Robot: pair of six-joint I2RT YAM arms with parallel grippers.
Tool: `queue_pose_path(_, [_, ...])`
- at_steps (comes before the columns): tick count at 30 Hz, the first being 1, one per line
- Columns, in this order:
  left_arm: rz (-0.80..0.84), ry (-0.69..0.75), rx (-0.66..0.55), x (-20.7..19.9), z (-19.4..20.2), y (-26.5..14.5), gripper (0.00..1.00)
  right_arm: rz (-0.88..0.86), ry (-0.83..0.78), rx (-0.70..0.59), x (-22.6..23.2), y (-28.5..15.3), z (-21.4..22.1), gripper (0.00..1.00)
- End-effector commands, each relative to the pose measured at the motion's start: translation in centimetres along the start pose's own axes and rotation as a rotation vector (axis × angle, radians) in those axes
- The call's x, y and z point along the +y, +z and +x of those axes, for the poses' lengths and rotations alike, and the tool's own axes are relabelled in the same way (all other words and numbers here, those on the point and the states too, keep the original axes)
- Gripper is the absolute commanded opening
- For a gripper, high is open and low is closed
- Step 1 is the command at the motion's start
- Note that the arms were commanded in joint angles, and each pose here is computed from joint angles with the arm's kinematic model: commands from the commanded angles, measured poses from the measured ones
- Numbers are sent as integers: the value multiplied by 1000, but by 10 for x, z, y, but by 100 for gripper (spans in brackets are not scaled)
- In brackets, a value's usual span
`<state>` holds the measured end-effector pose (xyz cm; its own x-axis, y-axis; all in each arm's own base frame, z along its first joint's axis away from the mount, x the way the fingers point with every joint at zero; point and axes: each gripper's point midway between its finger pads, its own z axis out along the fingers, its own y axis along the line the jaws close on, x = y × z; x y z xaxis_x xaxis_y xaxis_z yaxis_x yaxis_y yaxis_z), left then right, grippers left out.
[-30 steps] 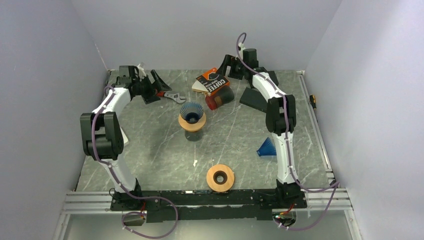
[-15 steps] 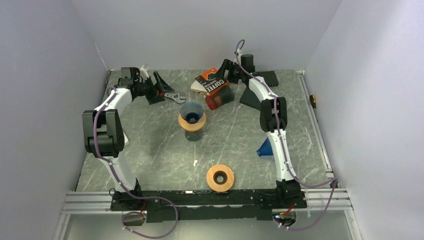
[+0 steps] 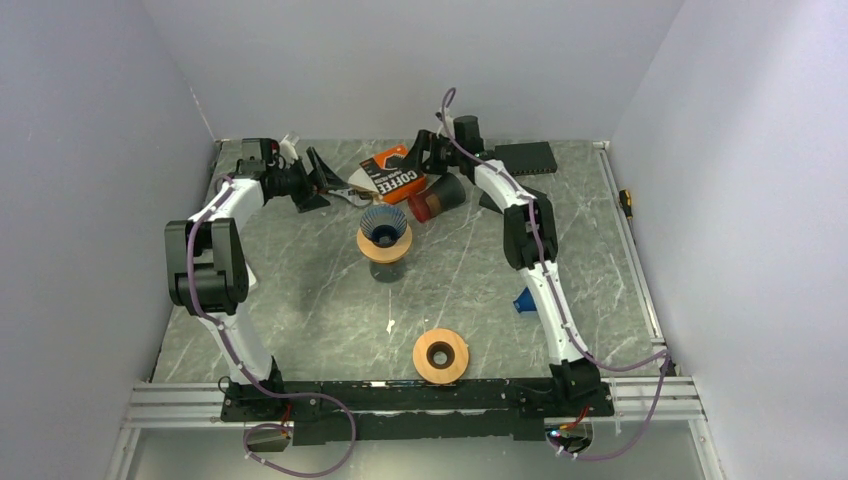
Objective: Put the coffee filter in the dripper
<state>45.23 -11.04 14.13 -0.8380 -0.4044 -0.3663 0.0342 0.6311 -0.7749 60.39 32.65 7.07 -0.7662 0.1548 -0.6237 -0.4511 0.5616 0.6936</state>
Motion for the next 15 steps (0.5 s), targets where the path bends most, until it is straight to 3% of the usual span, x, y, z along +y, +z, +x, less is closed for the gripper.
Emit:
queue_pose_path(1, [39,45,-18,-10,-6,-8,92,-82,-59,14,30,10,6,89])
queue_pose_path(15, [0,-20,-58,10,-12,-22,91,-180,-107,101,81,24,41,89])
